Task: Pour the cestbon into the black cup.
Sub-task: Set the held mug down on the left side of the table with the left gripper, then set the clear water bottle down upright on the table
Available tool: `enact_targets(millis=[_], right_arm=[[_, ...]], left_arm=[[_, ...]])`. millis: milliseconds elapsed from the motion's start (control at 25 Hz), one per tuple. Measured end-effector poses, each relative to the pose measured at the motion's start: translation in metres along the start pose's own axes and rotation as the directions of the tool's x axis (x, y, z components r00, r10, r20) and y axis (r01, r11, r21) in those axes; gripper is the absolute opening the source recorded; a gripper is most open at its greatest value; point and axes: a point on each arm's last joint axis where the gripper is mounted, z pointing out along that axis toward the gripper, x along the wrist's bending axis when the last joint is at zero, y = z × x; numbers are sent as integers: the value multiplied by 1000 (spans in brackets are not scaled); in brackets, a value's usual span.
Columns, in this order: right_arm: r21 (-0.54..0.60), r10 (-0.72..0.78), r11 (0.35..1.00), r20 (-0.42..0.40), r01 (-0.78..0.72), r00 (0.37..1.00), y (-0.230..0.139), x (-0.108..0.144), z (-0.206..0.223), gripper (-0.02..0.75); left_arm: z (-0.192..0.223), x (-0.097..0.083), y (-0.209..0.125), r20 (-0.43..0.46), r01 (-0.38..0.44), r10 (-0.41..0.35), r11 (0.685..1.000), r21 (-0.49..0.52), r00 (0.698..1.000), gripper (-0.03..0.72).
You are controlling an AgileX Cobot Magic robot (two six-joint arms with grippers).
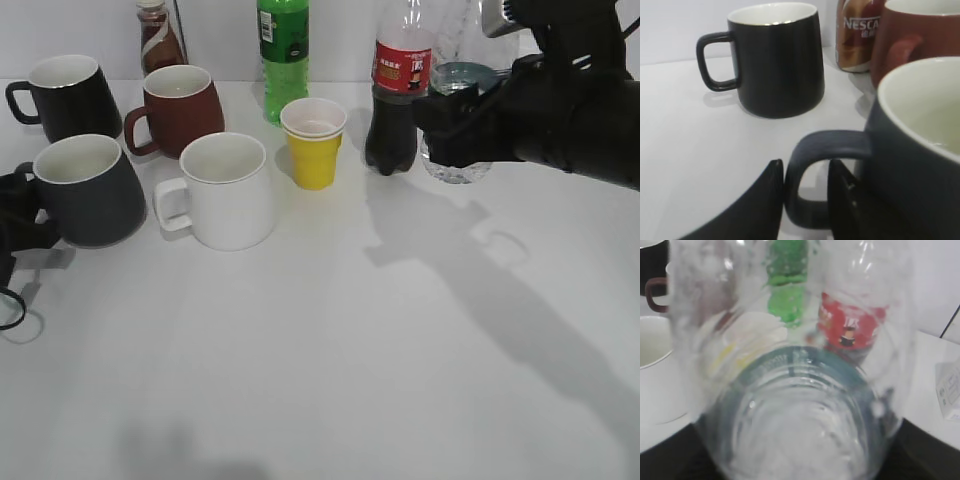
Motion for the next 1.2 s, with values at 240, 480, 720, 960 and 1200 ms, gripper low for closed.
enact_targets(millis=[240,480,720,960,1200], right_arm=[[0,9,1000,2,-9,1000,0,0,0,461],[-36,81,996,76,-79,994,-17,-16,-6,461],[-54,120,992,179,-112,976,-59,-38,-2,461],[29,106,994,122,-110,987,-97,-32,21,461],[36,67,997,66,-69,996,-106,-27,26,489]], left_arm=[[-12,-1,6,-1,0,0,1000,-10,1000,249],[-35,-4,8,-5,3,-3,1000,-1,1000,249],[-53,-7,17,-1,-3,3,1000,-29,1000,252],[-66,-8,28,-2,-11,11,997,-77,1000,252],[-72,-8,39,-5,-20,19,991,-130,1000,252]])
